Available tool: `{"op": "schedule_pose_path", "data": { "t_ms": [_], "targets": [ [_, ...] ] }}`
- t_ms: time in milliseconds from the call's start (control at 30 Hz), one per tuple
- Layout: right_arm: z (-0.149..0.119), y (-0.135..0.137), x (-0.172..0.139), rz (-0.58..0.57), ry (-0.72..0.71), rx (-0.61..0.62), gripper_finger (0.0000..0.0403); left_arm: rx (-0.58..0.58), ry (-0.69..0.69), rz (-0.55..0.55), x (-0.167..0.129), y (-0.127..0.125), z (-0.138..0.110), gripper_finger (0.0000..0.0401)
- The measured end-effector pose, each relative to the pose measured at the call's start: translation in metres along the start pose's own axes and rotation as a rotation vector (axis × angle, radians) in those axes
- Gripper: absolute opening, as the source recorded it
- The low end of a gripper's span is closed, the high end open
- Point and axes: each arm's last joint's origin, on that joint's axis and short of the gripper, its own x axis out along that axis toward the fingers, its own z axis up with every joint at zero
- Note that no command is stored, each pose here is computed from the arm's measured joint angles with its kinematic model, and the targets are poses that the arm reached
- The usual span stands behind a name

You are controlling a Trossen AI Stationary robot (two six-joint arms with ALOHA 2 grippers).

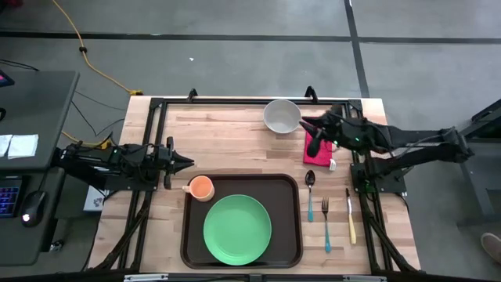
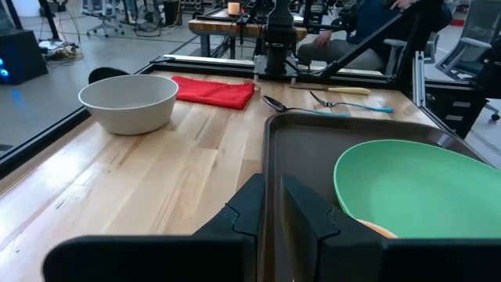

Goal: Set up tray
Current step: Put the gray bowl on the green plate

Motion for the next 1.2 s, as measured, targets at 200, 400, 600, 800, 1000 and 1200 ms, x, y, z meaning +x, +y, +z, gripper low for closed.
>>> {"op": "schedule_pose_path", "data": {
  "t_ms": [200, 400, 600, 800, 1000, 1200],
  "targets": [
    [0.015, -0.002, 0.024, 0.085, 0.077, -0.061, 0.0067, -0.003, 0.001, -0.011, 0.000, 0.000, 0.000, 0.0074],
    [0.013, -0.009, 0.051, 0.133, 0.236, -0.097, 0.0067, -0.013, 0.001, -0.014, 0.000, 0.000, 0.000, 0.0074],
    [-0.001, -0.023, 0.079, 0.112, 0.399, -0.121, 0.0067, -0.019, 0.009, -0.014, 0.000, 0.000, -0.001, 0.0074],
    [-0.004, -0.038, 0.094, 0.052, 0.416, -0.058, 0.0067, -0.026, 0.010, -0.014, 0.000, 0.000, -0.001, 0.0074],
    [-0.003, -0.043, 0.095, 0.042, 0.411, -0.041, 0.0067, -0.038, 0.012, -0.014, 0.000, 0.000, -0.001, 0.0074],
    [-0.003, -0.042, 0.095, 0.059, 0.411, -0.067, 0.0067, -0.038, 0.012, -0.014, 0.000, 0.000, -0.001, 0.0074]
  ]
}}
